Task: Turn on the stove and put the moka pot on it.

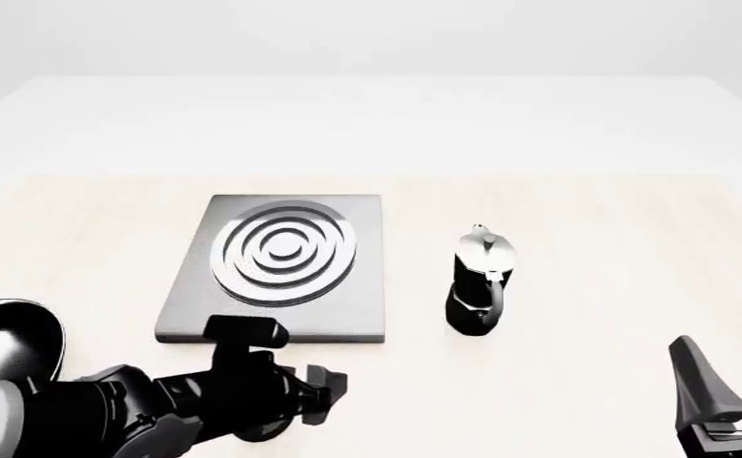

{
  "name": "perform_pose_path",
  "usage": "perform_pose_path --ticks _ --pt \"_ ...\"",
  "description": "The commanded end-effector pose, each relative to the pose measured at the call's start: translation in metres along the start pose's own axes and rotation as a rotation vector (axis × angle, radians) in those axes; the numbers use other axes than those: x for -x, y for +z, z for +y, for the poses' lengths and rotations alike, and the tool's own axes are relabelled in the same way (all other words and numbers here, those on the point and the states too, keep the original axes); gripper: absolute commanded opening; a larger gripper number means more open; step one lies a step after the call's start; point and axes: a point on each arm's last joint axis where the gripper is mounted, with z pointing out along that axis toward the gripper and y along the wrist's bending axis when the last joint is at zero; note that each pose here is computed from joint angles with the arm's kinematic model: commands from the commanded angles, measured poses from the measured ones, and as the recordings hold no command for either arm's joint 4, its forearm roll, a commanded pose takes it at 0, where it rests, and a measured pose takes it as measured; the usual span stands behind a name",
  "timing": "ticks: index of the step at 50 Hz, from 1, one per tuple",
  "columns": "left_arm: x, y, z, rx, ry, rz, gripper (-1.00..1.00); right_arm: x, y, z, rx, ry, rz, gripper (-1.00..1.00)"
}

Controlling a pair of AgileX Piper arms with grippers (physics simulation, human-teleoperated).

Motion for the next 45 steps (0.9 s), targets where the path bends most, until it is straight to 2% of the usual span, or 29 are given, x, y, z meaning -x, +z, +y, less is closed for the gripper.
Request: perform_pose_path --ticks 1,31,45 --pt "-0.003 0.001 0.007 0.018 -0.035 0.001 1.0 0.0 0.0 0.0 -0.002 0.0 0.002 1.0" --pt "0.011 -0.016 0.022 0.053 -0.111 -0.069 1.0 -0.001 0.0 0.001 0.012 0.005 0.006 1.0" --pt "0.008 -0.016 0.027 0.062 -0.135 -0.072 1.0 0.0 0.0 0.001 0.012 0.003 0.005 1.0"
